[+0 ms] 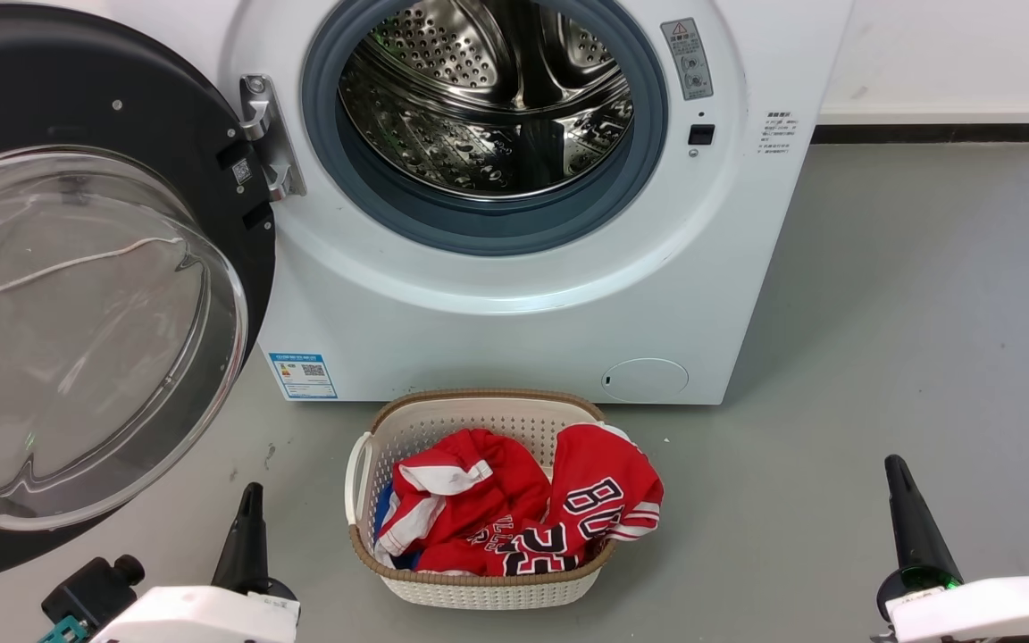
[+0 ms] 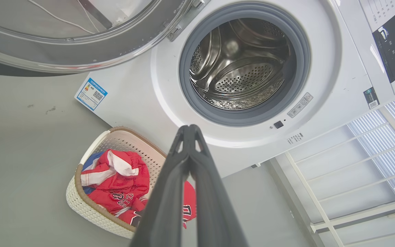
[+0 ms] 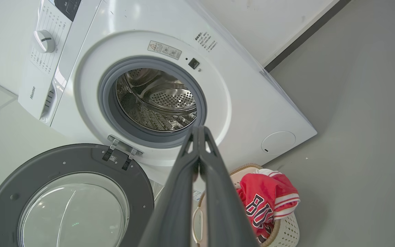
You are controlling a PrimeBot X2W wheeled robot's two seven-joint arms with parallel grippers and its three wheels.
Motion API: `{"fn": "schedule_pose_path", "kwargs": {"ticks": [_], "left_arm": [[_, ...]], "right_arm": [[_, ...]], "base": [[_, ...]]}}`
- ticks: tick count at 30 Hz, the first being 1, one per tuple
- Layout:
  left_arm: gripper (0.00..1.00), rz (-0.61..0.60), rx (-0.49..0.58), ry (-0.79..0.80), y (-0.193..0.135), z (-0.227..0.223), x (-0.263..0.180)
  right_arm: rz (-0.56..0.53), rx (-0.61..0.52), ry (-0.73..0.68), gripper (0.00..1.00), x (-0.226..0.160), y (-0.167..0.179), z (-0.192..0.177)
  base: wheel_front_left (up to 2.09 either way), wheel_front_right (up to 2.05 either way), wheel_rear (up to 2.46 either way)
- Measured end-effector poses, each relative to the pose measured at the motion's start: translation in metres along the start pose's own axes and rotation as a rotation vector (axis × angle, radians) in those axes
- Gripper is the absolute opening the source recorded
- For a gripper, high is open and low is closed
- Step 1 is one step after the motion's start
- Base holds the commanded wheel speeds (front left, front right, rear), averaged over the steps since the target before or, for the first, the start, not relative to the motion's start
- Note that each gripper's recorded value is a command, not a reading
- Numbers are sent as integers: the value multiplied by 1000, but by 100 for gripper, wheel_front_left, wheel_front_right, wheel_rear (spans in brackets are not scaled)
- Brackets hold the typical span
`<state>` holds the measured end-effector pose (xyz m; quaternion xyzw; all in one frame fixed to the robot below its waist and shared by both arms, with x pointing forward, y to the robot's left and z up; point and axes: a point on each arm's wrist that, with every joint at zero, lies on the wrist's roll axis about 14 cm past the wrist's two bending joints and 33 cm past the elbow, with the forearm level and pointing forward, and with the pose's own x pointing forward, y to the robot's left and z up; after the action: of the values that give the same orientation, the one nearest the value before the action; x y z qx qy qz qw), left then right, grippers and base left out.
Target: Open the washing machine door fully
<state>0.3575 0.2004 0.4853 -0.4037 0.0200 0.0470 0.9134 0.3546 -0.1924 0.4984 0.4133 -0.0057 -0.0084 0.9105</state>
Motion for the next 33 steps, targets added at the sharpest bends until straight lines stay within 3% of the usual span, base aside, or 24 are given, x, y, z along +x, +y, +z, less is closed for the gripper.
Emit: {"fn": "schedule_pose_path", "kwargs": {"ticks": [33], "left_arm": [[0,-19,-369,32,-5,2,14]], "right_arm": [[-22,355,16,0,16,-3,3]], "base": [[0,0,0]]}}
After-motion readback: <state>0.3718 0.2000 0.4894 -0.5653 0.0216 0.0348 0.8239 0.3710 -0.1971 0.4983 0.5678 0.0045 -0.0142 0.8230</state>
